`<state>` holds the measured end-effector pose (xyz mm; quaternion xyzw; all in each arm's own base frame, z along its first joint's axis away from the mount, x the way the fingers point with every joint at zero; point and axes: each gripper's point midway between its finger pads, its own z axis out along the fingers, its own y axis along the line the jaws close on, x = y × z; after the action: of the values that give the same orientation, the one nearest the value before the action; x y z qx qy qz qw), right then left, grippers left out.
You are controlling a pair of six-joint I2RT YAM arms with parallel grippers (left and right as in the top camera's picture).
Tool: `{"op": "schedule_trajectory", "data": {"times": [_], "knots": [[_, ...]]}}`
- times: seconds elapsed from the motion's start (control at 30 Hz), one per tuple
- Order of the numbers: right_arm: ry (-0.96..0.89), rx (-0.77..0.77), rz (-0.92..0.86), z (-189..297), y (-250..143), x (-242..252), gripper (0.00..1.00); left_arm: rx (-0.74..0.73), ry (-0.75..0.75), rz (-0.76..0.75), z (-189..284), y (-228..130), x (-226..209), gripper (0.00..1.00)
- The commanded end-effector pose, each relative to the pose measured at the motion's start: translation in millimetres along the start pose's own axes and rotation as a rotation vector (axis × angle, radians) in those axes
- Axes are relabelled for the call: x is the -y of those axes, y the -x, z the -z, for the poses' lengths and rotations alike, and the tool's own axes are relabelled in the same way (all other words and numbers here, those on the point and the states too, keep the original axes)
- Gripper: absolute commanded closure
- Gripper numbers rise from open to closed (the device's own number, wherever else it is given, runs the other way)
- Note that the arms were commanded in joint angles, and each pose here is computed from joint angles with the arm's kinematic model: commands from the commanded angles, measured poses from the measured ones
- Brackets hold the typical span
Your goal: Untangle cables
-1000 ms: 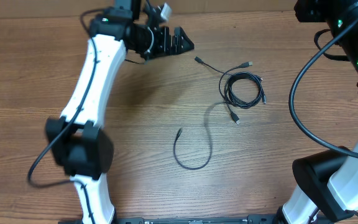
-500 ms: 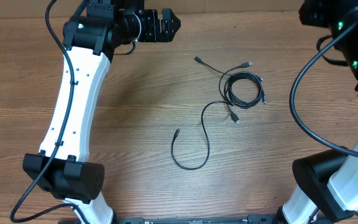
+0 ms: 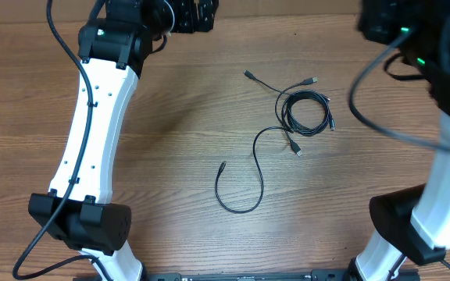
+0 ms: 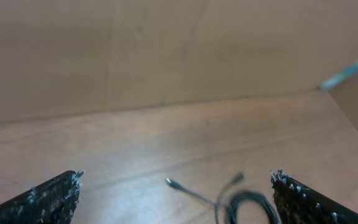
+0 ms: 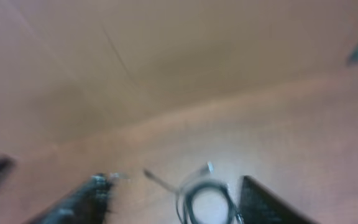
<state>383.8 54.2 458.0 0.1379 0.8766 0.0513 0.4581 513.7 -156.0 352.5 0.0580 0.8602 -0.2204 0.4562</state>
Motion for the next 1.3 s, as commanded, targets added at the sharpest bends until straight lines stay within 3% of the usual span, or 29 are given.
{"op": "schedule_trajectory", "data": {"times": [0.0,0.1,0.27,0.6,0.8,1.2,1.23,1.27], "knots": [[-0.102,-0.211,-0.064,-58.2,-46.2,5.7,0.15,0.102,0.115,-0.029,12.8,26.7,-12.1,0.01],[-0.150,-0.390,-0.124,-93.1,-93.0,7.9,0.00,0.147,0.189,-0.030,15.9,36.6,-24.2,0.00],[-0.072,-0.735,-0.320,-131.4,-177.9,-13.2,0.00,0.201,0.306,-0.021,24.0,48.4,-47.9,0.00],[-0.040,-1.123,-0.568,-139.2,-275.8,-33.7,0.00,0.229,0.445,0.019,42.5,56.3,-98.8,0.00],[-0.057,-1.191,-0.648,-153.4,-320.1,-44.9,0.00,0.207,0.481,0.039,48.3,51.6,-118.8,0.00],[-0.128,-1.154,-0.714,-181.0,-356.4,-30.7,0.00,0.176,0.512,-0.013,53.1,48.4,-131.3,0.01],[-0.134,-1.148,-0.710,-181.8,-356.6,-29.3,0.35,0.174,0.512,-0.018,53.1,48.3,-131.2,0.00],[-0.139,-1.143,-0.708,-182.5,-356.6,-28.2,0.91,0.172,0.512,-0.021,52.9,48.1,-131.0,0.00]]}}
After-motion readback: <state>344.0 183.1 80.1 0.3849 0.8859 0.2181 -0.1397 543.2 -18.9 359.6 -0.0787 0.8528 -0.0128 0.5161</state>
